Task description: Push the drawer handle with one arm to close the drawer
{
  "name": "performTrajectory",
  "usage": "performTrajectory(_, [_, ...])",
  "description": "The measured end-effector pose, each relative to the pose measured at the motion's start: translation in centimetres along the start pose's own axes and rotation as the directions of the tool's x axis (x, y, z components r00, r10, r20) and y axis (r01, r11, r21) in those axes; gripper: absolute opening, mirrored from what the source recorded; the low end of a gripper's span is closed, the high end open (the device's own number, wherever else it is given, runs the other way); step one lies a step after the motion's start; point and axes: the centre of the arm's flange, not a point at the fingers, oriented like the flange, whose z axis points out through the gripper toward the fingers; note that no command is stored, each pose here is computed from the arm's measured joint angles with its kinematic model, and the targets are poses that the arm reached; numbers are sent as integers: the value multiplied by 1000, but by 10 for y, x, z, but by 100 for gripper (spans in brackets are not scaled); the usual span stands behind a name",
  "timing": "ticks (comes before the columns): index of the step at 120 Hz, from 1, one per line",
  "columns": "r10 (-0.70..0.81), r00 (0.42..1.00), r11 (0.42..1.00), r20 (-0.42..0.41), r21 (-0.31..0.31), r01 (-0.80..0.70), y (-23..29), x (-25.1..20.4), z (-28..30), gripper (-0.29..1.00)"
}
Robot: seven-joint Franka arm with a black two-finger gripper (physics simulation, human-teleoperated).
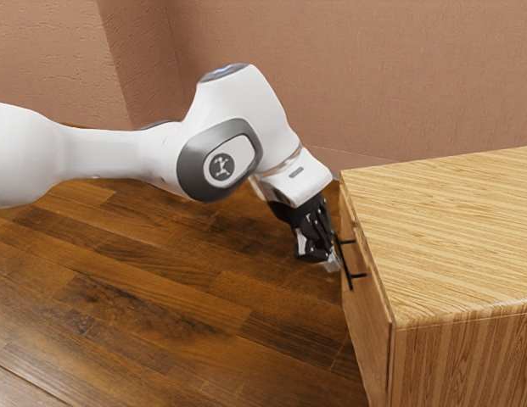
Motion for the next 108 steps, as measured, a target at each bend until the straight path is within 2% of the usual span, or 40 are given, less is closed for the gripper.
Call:
performTrajectory(28, [-36, 999, 999, -18, 4, 36, -16, 3, 4, -10])
performTrajectory(40, [-41, 999, 999, -7, 31, 41, -1, -4, -11, -8])
performTrajectory(54, [-18, 999, 995, 32, 98, 15, 47, -3, -68, -8])
performTrajectory(60, [-36, 998, 991, 57, 132, 28, 47, -4, -103, -6])
performTrajectory(72, [-172, 980, 970, 99, 190, 151, 12, -30, -171, 14])
performTrajectory(81, [-316, 940, 934, 130, 219, 283, -21, -57, -215, 30])
performTrajectory(94, [-552, 816, 829, 169, 220, 515, -63, -134, -239, 46])
performTrajectory(108, [-650, 730, 759, 211, 211, 615, -68, -152, -233, 57])
